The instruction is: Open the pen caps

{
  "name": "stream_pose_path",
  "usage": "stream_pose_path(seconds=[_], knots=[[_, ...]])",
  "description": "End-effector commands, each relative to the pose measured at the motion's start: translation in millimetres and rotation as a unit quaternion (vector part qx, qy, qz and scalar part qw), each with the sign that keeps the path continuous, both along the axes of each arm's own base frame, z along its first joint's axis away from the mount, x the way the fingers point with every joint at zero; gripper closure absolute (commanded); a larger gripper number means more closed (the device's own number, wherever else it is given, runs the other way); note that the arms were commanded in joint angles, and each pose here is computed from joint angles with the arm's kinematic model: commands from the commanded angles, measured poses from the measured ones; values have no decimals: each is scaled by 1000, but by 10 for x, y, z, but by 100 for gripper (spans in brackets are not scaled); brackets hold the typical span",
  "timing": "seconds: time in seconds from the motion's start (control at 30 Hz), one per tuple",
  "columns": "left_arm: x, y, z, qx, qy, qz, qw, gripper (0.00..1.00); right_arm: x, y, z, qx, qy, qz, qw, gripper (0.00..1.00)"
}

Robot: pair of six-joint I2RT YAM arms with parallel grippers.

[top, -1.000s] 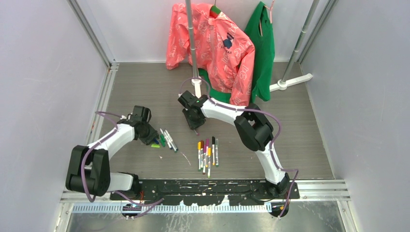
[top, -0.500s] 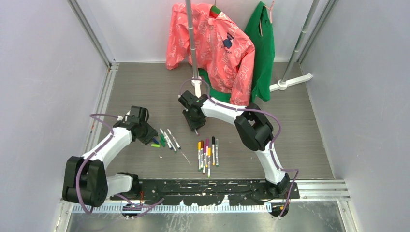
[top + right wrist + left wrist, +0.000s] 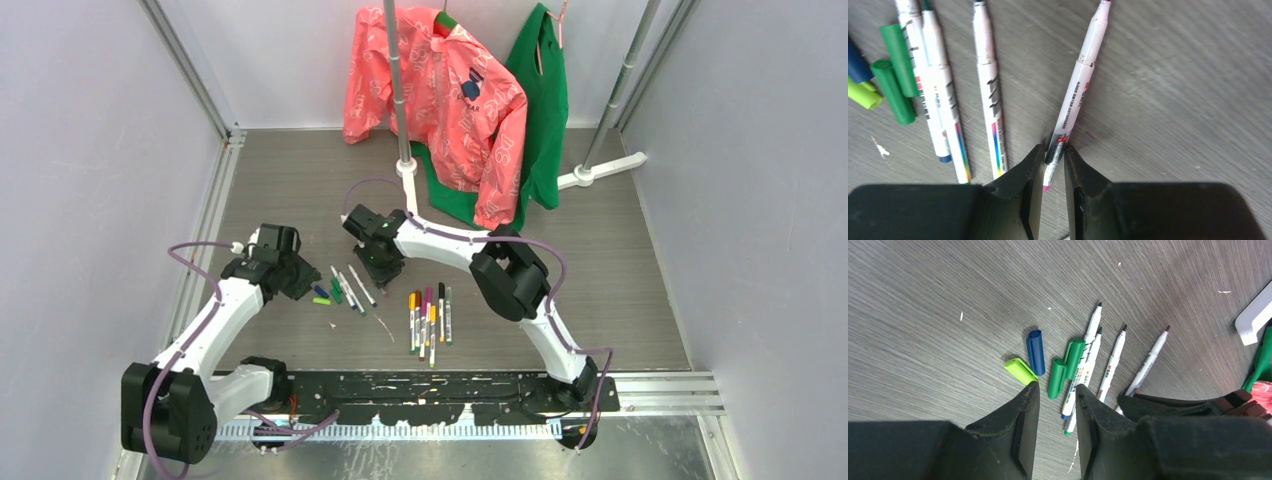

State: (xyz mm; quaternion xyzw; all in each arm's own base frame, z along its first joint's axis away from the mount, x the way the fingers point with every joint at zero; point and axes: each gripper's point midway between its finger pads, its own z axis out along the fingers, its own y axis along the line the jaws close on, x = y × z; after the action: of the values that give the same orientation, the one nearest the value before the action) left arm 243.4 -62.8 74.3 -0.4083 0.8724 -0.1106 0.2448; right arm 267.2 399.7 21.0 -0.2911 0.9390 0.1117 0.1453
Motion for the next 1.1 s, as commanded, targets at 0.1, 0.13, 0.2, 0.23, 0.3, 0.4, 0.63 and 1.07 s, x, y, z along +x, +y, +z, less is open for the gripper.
stream_pose_path(seconds=[0.1,0.13,0.2,0.23,0.3,0.4,0.63,1.07], knots=[[-38,43,90,-1,-15,18,1000,66,-154,208,139,11,-8,29,999,73],[-42,41,93,-2,-17,19,1000,66,-138,189,133,3,-17,26,1000,73],[-48,39,102,-4,-20,19,1000,66,-118,164,139,-2,-24,20,1000,70],[-53,38,99,-5,-20,19,1000,66,-113,163,156,-1,-27,19,999,68],[-68,34,98,-7,-20,19,1000,66,-90,148,199,-1,-34,16,999,64],[-99,22,88,-11,-21,16,1000,61,-68,112,294,-4,-45,15,999,59],[-194,-1,174,-17,-32,9,999,55,98,-66,780,6,-91,-2,996,54],[-343,-97,665,18,-74,-41,996,55,101,-895,1394,26,-149,-128,980,52]])
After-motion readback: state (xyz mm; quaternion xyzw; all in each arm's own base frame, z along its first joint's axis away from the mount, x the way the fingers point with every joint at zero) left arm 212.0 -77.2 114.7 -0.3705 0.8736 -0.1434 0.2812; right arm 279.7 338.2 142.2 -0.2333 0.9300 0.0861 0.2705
